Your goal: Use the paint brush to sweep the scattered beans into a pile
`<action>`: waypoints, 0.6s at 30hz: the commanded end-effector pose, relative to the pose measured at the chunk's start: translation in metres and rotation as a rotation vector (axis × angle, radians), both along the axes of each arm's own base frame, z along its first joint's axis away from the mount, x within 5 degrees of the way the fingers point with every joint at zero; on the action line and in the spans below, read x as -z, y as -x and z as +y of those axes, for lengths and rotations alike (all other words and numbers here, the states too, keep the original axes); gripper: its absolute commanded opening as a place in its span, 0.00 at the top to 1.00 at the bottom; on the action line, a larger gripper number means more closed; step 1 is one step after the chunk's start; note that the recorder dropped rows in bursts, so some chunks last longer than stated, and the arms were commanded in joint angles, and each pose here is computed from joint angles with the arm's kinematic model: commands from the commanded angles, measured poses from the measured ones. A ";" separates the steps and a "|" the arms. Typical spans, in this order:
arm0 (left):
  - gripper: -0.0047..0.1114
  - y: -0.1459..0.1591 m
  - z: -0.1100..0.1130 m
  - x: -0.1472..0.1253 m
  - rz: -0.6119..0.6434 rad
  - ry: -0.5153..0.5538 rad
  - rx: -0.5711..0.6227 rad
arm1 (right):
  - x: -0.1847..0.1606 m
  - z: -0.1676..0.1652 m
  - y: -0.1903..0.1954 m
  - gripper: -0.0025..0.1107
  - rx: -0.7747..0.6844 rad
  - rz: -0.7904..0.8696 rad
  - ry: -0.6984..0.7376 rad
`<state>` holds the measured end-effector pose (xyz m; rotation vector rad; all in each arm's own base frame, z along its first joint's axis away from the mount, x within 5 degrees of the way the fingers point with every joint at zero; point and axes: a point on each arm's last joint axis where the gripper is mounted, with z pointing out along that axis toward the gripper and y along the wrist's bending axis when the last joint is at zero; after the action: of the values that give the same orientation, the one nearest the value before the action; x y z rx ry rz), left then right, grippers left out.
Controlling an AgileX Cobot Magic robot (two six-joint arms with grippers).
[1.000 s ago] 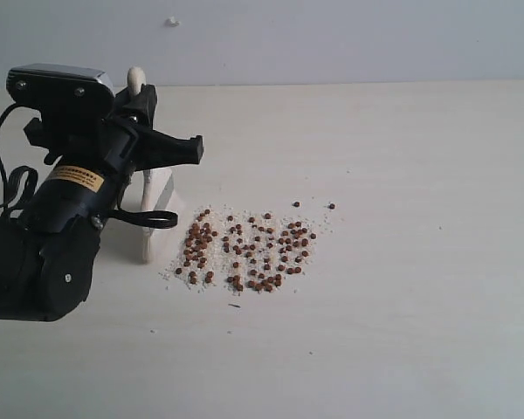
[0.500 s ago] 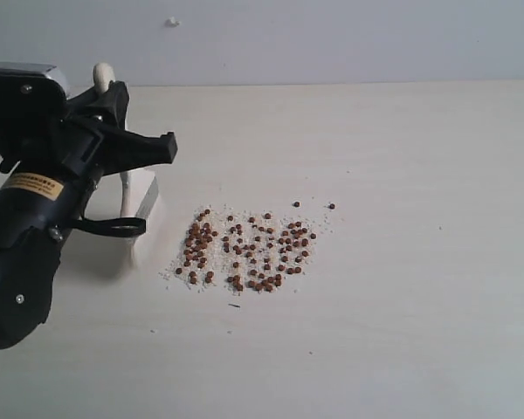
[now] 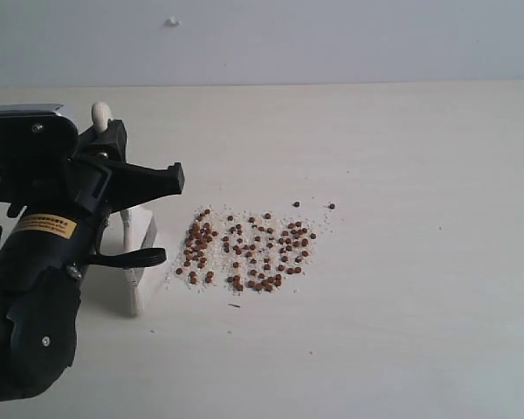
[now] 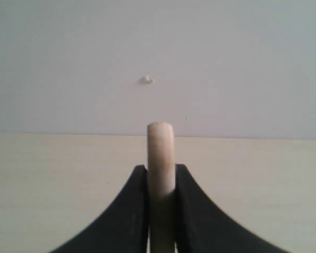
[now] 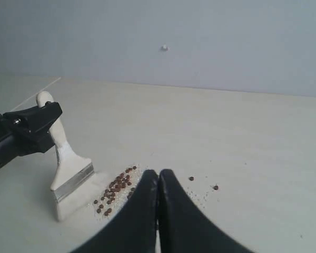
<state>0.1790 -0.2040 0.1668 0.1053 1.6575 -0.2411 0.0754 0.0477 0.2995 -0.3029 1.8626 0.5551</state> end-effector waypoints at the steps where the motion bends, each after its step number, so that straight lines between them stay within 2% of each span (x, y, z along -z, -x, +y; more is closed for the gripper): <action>1: 0.96 0.001 -0.003 0.003 0.011 -0.011 0.021 | 0.001 0.000 0.000 0.98 -0.004 -0.008 0.004; 4: 0.96 0.000 -0.006 0.001 0.015 0.034 0.026 | 0.001 0.000 0.000 0.98 -0.005 -0.006 0.002; 10: 0.96 -0.004 -0.018 0.002 -0.003 0.035 0.064 | 0.001 0.000 0.000 0.98 -0.005 -0.006 0.002; 18: 0.96 -0.004 -0.019 0.001 -0.004 0.038 0.064 | 0.001 0.000 0.000 0.98 -0.004 -0.008 0.004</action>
<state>0.1837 -0.2207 0.1669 0.1301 1.6342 -0.3051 0.0754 0.0477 0.2995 -0.3029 1.8626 0.5551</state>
